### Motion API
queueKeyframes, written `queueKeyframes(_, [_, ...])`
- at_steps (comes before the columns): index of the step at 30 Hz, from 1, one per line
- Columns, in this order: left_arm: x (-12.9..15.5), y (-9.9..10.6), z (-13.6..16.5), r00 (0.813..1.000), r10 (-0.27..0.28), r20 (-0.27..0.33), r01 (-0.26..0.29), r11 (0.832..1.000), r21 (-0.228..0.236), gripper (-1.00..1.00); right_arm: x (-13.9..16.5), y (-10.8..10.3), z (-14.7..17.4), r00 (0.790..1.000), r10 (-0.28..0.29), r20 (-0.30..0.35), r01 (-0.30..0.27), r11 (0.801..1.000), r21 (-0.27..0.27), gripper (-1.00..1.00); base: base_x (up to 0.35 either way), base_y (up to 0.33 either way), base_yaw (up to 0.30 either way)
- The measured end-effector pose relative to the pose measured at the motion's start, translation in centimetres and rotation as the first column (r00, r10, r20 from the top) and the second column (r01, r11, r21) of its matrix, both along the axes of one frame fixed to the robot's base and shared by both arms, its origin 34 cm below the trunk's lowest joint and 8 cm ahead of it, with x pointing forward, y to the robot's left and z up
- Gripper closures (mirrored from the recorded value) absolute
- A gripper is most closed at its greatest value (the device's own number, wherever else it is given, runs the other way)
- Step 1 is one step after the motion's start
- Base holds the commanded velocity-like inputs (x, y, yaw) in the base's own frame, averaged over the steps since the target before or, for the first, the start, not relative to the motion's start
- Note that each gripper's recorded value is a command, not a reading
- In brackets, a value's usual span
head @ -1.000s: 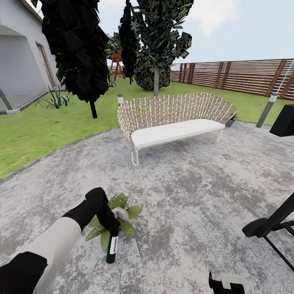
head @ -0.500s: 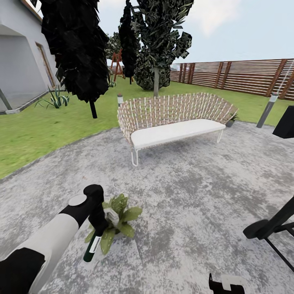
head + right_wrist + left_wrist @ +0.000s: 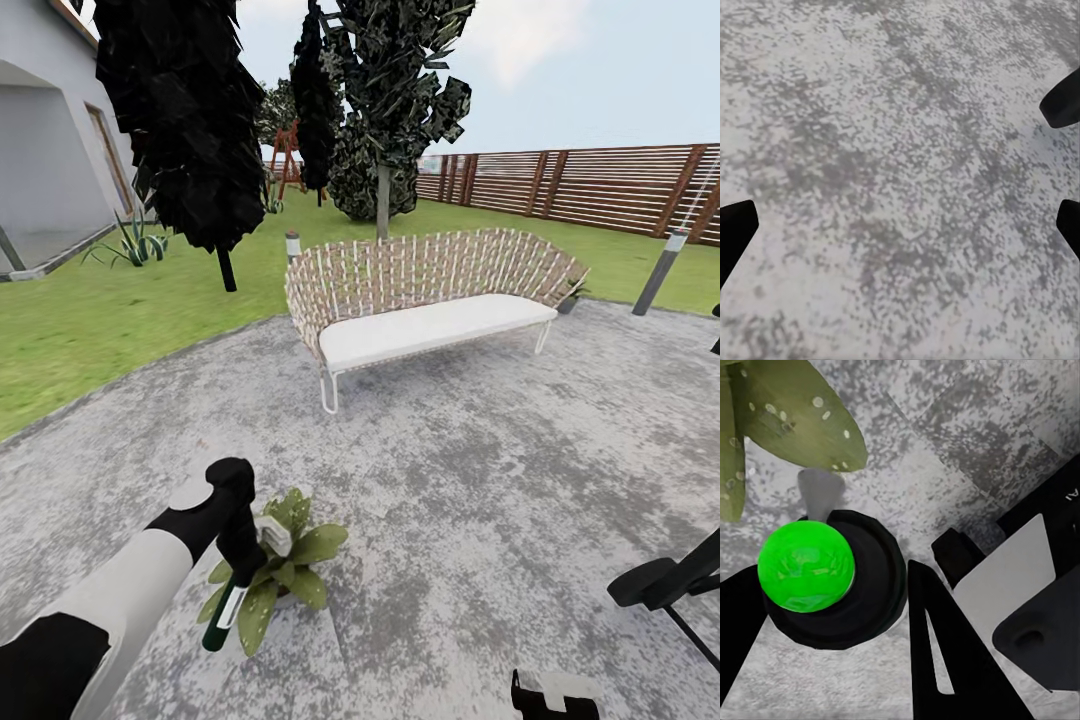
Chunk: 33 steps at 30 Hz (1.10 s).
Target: Pick up the pesticide atomizer in the garden and spray insectifuge to fully cover both potted plants in the garden.
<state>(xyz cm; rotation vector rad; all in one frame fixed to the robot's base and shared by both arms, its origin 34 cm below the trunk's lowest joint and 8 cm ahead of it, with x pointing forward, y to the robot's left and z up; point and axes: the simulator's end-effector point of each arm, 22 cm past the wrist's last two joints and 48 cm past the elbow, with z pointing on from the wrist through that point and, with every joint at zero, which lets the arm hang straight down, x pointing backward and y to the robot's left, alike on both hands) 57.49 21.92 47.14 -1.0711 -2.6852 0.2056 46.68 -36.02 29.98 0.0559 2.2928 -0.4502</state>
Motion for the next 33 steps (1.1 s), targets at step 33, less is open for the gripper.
queueKeyframes(33, [0.3,-7.9,1.3,0.997,-0.078,0.023,0.079,0.993,-0.089,1.0,0.0,0.0,0.0,1.0,0.0,0.0,0.0,1.0,0.0,-1.0,0.0,0.0,0.0])
